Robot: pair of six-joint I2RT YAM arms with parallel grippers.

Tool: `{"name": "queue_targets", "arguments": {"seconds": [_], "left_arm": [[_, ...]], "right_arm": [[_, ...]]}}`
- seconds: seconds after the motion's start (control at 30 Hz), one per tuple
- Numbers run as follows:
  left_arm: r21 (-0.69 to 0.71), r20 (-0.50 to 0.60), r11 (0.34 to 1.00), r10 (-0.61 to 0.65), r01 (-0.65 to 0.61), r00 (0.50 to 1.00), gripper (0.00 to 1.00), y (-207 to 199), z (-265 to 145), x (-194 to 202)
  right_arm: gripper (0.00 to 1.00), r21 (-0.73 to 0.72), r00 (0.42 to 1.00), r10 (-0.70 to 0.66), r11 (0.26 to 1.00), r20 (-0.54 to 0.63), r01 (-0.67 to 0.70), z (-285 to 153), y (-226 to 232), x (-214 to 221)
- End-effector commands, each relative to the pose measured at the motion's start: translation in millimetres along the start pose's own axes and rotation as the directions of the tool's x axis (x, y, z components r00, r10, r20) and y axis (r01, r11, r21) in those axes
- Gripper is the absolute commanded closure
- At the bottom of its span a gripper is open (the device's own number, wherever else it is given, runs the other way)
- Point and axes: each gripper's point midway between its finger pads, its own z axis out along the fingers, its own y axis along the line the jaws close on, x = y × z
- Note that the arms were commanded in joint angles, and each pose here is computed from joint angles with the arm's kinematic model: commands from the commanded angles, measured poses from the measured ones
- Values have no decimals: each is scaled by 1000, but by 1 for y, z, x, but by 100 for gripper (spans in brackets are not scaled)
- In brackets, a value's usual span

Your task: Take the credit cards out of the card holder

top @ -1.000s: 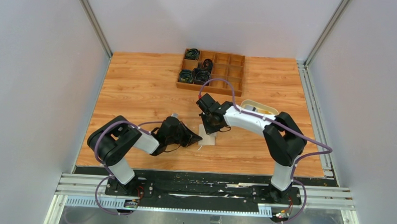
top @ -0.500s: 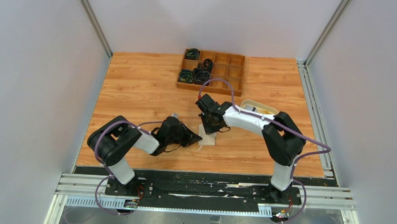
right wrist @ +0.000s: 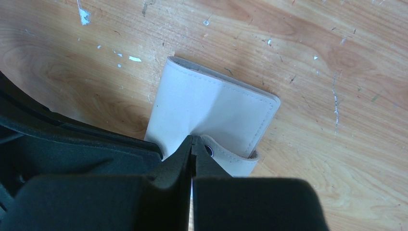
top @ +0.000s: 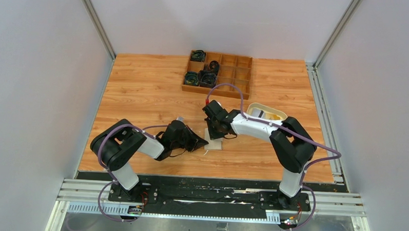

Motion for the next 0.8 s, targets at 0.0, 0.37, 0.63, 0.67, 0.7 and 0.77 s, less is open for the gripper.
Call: {"name": "queue_targets", "arguments": {"seconds": [0.0, 0.37, 0.63, 0.67, 0.7, 0.77], "left_arm": [[-121, -9, 993, 1, -2, 1000, 100, 37, 0, 5], [-116, -5, 993, 6, -6, 1000, 100, 36, -1, 4], [-105, 15, 992, 75, -73, 997, 51, 17, -4, -4], [-109, 25, 990, 96, -93, 995, 44, 12, -4, -7], [-116, 35, 987, 120, -116, 992, 36, 8, -5, -10], [-129, 65, 976, 183, -174, 981, 23, -3, -9, -19]], "right_arm": [[100, 22, 979, 38, 999, -200, -34, 41, -12, 77], [40, -106, 997, -45, 993, 57, 51, -16, 18, -5], [31, -120, 955, 27, 993, 295, 9, -92, -15, -65], [31, -119, 952, 37, 993, 305, -1, -98, -22, -64], [30, -114, 949, 44, 993, 313, -9, -102, -29, -62], [30, -104, 943, 52, 994, 327, -19, -109, -41, -55]]}}
